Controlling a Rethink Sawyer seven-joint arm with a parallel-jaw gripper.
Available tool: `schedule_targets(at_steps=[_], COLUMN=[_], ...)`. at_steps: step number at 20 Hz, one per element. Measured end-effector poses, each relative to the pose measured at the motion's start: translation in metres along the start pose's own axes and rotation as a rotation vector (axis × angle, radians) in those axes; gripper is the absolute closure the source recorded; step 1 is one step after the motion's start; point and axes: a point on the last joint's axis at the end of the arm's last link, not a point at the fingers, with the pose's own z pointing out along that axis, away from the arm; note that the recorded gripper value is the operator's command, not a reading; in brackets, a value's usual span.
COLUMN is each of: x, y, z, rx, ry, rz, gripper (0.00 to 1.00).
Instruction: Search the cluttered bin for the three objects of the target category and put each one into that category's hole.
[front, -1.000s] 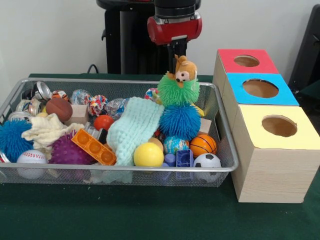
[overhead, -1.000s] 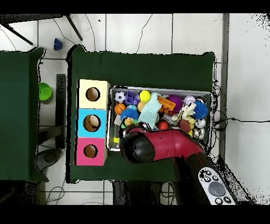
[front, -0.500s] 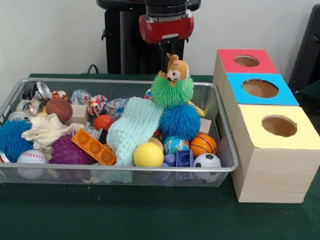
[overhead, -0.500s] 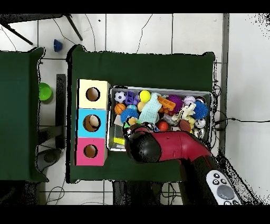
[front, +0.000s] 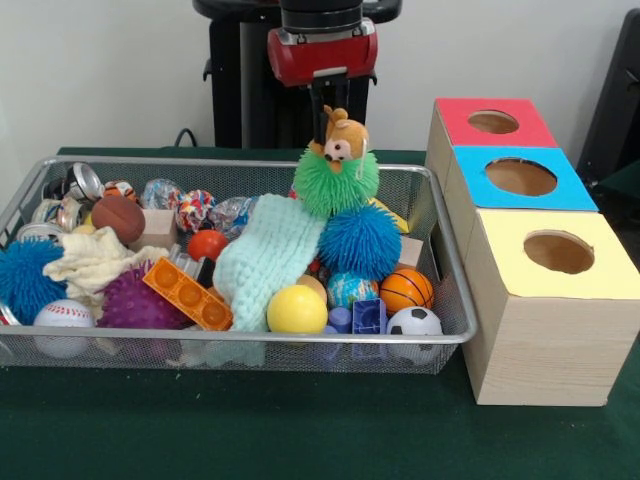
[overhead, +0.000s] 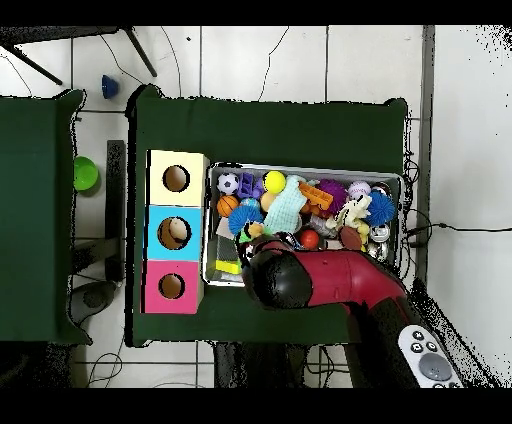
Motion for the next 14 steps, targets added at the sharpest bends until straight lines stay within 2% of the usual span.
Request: schedule_targets(at_steps=[14], x=[0.0016], y=[-0.0057], z=[-0.0013], rx=[-0.003], ry=[-0.003], rz=[0.012], gripper=[1.0])
